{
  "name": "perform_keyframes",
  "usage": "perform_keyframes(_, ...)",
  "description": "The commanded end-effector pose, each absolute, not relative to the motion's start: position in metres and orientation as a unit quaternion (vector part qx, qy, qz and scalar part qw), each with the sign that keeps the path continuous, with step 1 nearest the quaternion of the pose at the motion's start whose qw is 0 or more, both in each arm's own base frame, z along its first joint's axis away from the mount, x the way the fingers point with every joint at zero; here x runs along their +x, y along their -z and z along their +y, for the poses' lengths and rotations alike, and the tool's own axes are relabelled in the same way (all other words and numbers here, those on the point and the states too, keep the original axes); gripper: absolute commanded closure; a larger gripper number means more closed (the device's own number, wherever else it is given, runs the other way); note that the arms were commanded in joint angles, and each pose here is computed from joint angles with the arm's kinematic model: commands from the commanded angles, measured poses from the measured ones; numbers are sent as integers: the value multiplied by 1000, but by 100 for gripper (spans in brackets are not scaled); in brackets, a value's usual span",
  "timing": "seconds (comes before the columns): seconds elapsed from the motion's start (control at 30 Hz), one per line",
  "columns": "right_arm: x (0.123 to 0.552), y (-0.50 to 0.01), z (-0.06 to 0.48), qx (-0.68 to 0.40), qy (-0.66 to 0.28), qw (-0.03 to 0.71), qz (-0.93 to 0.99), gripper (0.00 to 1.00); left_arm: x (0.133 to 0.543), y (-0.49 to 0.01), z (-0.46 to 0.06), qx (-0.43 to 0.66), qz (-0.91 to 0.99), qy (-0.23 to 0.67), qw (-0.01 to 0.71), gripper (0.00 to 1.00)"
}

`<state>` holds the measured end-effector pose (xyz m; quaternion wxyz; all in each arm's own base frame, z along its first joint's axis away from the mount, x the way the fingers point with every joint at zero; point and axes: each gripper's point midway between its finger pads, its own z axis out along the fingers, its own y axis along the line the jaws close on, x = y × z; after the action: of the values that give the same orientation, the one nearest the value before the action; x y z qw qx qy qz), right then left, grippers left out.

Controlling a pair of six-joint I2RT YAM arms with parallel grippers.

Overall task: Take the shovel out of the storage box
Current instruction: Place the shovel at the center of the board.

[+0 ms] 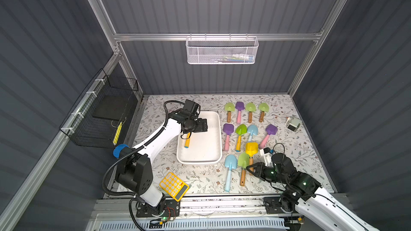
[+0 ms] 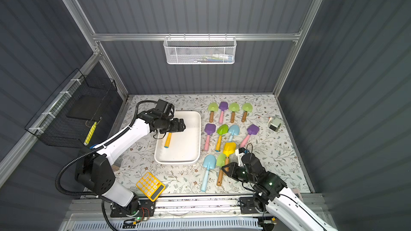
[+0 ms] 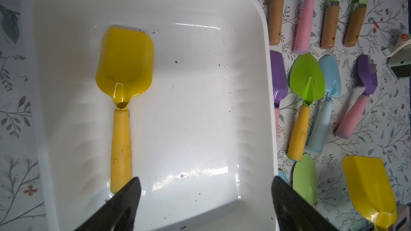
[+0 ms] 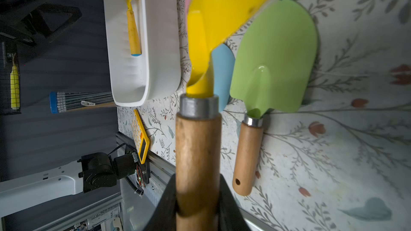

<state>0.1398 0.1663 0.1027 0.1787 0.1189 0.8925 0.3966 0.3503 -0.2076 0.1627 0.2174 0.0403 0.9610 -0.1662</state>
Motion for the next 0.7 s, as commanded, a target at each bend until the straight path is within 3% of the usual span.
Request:
perform_keyframes(0.0,130,-84,151,160,-374,156,900,95,352,-154,-200,46,963,150,220,8)
perform_keyframes(0.67,121,-25,133,228,-361,72,901,91,351,-134,-190,41,966,158,201,8)
